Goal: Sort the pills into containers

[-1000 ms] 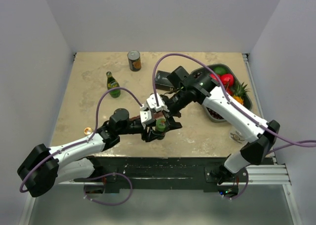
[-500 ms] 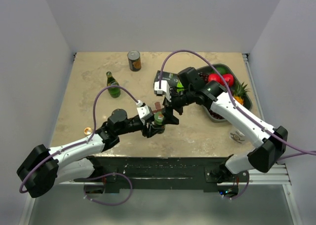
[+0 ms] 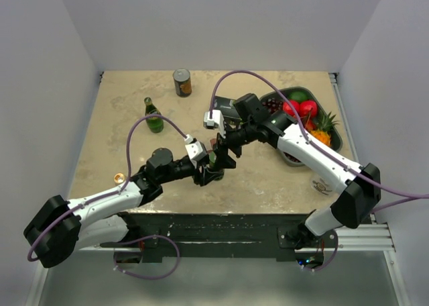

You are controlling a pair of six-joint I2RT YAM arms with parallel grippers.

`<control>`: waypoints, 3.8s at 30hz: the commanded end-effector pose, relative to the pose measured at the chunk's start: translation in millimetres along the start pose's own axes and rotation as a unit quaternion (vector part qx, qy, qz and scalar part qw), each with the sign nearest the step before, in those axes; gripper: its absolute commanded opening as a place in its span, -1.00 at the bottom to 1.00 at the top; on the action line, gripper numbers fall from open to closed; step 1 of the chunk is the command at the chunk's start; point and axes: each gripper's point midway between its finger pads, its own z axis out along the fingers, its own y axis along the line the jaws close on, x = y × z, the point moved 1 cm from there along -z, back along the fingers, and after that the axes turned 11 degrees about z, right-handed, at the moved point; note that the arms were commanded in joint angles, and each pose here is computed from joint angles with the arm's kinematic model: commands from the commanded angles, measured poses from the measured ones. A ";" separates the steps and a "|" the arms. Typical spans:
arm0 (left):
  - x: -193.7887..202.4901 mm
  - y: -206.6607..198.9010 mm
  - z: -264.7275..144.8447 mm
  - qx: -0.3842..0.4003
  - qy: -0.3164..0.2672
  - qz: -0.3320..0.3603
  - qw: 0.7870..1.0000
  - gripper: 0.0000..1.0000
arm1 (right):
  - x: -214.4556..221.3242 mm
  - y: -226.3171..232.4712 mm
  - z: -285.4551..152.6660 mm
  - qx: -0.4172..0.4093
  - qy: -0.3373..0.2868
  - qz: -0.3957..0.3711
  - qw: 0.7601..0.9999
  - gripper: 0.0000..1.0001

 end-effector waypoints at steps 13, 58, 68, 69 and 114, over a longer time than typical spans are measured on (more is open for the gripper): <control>-20.1 -39.4 -4.5 0.147 -0.022 0.085 0.985 -1.00 | 14.8 63.0 -16.7 -0.229 0.008 -0.274 0.934 -0.16; -48.1 -11.4 -5.4 0.042 -0.054 0.058 0.996 -1.00 | -15.3 34.5 -17.8 -0.052 -0.038 -0.116 0.991 -0.12; -26.2 -47.1 -7.4 0.186 -0.029 0.127 0.974 -1.00 | 1.2 79.1 -20.4 -0.264 -0.001 -0.279 0.923 -0.45; -24.0 -48.1 -6.9 0.191 -0.023 0.126 0.973 -1.00 | 1.8 74.6 -14.2 -0.265 0.008 -0.269 0.926 -0.47; -25.8 -15.2 -3.6 0.066 -0.014 0.080 0.994 -1.00 | -17.4 48.2 -13.5 -0.085 -0.028 -0.150 0.985 -0.13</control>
